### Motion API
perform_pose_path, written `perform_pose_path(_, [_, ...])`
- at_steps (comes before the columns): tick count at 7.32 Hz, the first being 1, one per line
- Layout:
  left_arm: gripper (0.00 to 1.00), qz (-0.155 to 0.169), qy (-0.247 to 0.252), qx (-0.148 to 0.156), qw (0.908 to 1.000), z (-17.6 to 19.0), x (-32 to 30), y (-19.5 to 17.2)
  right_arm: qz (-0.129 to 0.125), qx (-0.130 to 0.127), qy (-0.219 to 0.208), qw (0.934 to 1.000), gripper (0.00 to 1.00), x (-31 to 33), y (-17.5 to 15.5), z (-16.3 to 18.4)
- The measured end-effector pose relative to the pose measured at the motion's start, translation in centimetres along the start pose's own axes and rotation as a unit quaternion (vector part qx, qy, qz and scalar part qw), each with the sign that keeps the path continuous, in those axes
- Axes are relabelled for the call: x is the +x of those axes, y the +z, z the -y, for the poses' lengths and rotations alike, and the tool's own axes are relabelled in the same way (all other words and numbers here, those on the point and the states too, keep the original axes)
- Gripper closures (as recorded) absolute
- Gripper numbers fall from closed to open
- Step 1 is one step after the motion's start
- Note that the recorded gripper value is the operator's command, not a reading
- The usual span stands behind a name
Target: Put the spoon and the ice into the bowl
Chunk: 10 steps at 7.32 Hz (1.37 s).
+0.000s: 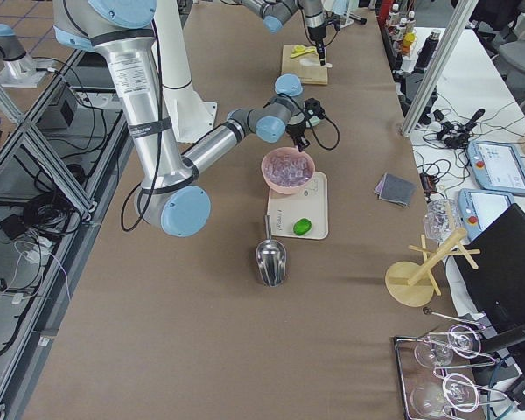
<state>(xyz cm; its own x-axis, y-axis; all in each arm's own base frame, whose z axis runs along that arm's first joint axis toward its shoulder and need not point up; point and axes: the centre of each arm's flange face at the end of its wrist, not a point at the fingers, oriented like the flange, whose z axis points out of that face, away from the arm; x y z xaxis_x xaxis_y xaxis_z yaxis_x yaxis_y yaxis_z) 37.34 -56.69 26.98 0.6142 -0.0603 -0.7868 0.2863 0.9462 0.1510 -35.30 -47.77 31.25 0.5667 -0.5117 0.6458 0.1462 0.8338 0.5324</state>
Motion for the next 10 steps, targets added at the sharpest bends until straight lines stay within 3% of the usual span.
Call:
perform_pose_path(3, [1.00, -0.020, -0.046, -0.013, 0.9986, -0.2, 7.6, 1.7, 0.010, 0.017, 0.070, 0.9974, 1.00, -1.7, -3.0, 4.1])
perform_pose_path(8, [1.00, -0.055, -0.054, 0.005, 0.9970, -0.8, 13.8, 5.1, 0.020, 0.039, 0.101, 0.9939, 1.00, -3.6, -4.8, 7.2])
perform_pose_path(10, [0.65, -0.061, -0.045, 0.015, 0.9970, -2.4, 15.4, 5.8, 0.023, 0.042, 0.104, 0.9935, 1.00, -4.2, -4.9, 7.6])
